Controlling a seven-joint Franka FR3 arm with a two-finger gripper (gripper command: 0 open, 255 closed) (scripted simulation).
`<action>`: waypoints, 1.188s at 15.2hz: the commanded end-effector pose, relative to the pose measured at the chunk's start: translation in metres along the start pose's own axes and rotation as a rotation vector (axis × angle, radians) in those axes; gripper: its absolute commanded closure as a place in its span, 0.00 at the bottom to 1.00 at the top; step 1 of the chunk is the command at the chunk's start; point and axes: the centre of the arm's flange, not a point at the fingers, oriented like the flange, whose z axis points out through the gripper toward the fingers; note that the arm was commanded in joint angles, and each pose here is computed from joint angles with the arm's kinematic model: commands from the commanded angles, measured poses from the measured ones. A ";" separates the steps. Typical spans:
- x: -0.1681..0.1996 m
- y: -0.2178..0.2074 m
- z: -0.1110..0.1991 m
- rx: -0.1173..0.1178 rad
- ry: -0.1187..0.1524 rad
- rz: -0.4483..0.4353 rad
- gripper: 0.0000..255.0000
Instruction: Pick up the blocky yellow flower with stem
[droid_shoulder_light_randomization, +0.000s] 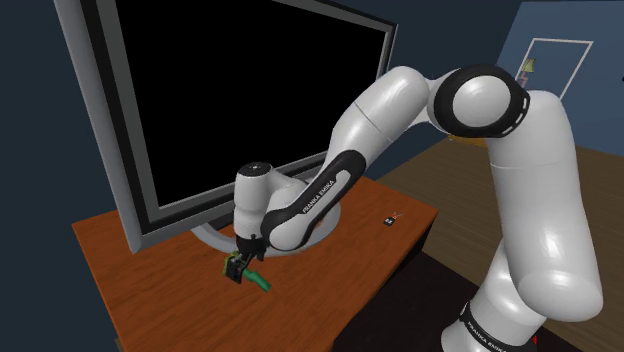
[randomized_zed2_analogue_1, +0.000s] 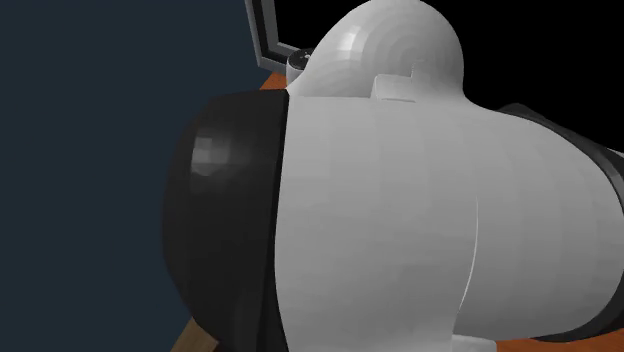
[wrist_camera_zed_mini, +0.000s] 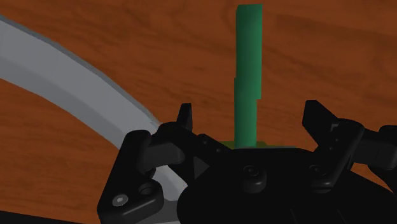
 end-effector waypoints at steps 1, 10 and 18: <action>0.000 -0.001 0.010 0.000 0.000 0.000 0.00; 0.000 -0.001 0.018 0.000 0.000 0.000 1.00; 0.001 0.000 -0.003 0.000 0.000 0.000 1.00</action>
